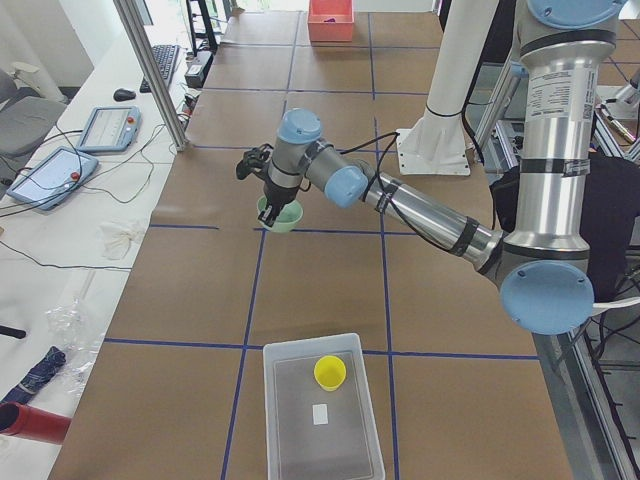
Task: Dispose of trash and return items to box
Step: 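Lower the green bowl into the clear bin beside the yellow cup and release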
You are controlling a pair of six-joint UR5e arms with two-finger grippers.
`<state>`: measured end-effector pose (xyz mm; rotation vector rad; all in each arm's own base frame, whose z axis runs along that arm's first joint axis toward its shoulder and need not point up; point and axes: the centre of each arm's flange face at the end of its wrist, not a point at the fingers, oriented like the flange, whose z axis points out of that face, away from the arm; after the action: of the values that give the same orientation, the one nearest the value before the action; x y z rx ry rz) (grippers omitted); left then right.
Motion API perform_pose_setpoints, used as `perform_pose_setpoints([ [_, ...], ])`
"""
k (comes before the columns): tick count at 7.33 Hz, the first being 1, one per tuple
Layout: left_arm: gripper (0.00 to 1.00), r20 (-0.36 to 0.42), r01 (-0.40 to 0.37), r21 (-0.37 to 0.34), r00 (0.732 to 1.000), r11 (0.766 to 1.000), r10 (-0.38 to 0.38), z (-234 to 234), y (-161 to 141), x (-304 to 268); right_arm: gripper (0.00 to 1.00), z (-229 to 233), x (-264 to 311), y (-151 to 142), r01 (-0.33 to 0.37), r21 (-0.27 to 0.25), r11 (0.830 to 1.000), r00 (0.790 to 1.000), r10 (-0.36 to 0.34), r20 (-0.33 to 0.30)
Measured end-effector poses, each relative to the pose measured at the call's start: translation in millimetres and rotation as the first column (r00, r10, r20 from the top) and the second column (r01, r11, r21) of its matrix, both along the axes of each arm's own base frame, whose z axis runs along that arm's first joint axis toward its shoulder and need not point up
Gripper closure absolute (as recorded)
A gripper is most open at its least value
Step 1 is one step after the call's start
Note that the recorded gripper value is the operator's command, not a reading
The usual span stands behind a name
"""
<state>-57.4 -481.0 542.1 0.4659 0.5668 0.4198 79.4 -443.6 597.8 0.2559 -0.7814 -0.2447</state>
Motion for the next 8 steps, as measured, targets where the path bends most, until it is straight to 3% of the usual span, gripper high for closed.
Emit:
perform_pose_setpoints([
  [2, 1.00, 0.052, -0.059, -0.004, 0.997, 0.998, 0.059, 88.5, 33.8, -61.9, 0.00, 1.9, -0.2, 3.1, 0.000, 0.012, 1.000, 1.000, 0.000, 0.001],
  [4, 1.00, 0.066, -0.082, 0.013, 0.995, 0.997, 0.081, 167.2, 87.6, -72.1, 0.00, 1.7, -0.2, 3.3, 0.000, 0.017, 1.000, 1.000, 0.000, 0.000],
  [8, 1.00, 0.047, -0.001, 0.029, 0.999, 1.000, -0.001, 258.4, 143.8, -65.2, 0.00, 1.1, -0.3, 3.4, 0.001, 0.027, 1.000, 1.000, -0.001, 0.000],
])
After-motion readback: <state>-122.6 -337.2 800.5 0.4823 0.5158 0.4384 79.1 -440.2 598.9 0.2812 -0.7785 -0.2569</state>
